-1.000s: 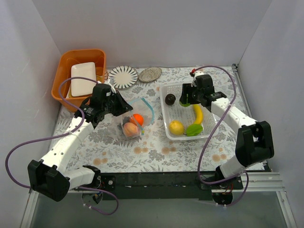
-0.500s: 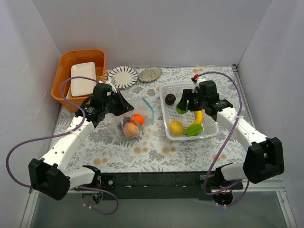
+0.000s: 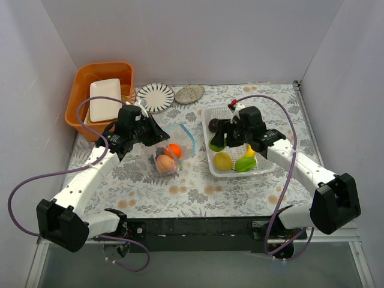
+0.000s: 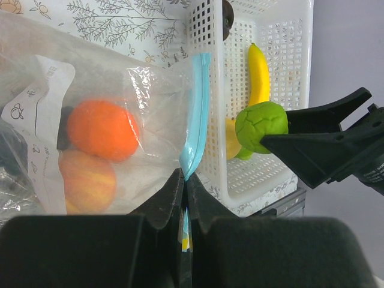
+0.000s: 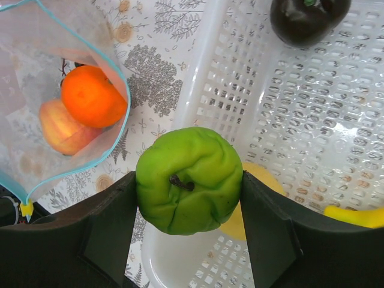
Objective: Place the food in the zip-top bag and seal the zipper
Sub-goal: Place the fake fruit in the zipper food storage bag.
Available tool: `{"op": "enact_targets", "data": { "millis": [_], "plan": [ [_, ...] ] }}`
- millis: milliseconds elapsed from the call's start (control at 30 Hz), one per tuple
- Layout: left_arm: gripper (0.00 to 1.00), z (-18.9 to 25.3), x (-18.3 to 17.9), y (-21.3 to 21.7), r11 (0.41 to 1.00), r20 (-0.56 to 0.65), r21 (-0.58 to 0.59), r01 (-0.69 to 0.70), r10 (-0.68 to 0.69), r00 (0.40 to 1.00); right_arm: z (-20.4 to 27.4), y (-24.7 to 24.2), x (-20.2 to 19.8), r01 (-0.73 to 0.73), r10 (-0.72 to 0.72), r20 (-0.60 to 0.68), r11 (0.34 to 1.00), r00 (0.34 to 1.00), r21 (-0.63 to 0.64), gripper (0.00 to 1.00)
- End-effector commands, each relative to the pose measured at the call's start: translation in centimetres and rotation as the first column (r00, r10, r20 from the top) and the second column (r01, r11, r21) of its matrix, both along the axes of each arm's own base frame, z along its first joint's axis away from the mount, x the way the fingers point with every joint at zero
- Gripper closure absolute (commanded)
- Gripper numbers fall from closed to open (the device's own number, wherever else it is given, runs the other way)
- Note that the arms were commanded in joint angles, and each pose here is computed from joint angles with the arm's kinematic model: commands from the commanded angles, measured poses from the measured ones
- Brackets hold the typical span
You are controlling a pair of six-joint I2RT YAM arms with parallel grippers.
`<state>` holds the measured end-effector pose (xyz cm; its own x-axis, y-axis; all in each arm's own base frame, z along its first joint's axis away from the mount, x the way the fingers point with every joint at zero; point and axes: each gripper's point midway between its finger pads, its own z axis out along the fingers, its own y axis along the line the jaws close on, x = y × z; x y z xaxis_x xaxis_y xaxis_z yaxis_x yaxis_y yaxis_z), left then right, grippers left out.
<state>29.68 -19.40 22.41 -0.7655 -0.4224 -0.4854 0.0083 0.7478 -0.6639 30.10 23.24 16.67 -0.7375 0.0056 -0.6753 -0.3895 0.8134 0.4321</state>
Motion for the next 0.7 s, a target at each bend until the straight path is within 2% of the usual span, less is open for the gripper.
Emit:
{"op": "enact_targets", "data": {
  "millis": [0, 667],
  "plan": [
    [1.0, 0.5, 0.0, -0.1, 1.0, 0.022, -0.004, 0.017, -0.017, 1.0, 2.5, 1.6, 0.0, -0.022, 0.02, 0.048, 0.998, 0.999, 0.052, 0.63],
    [1.0, 0.7, 0.1, -0.3, 1.0, 0.023, -0.014, 0.024, -0.024, 0.999, 6.3, 7.4, -2.4, -0.167, 0.156, 0.088, 0.976, 0.984, 0.137, 0.62]
  ]
}}
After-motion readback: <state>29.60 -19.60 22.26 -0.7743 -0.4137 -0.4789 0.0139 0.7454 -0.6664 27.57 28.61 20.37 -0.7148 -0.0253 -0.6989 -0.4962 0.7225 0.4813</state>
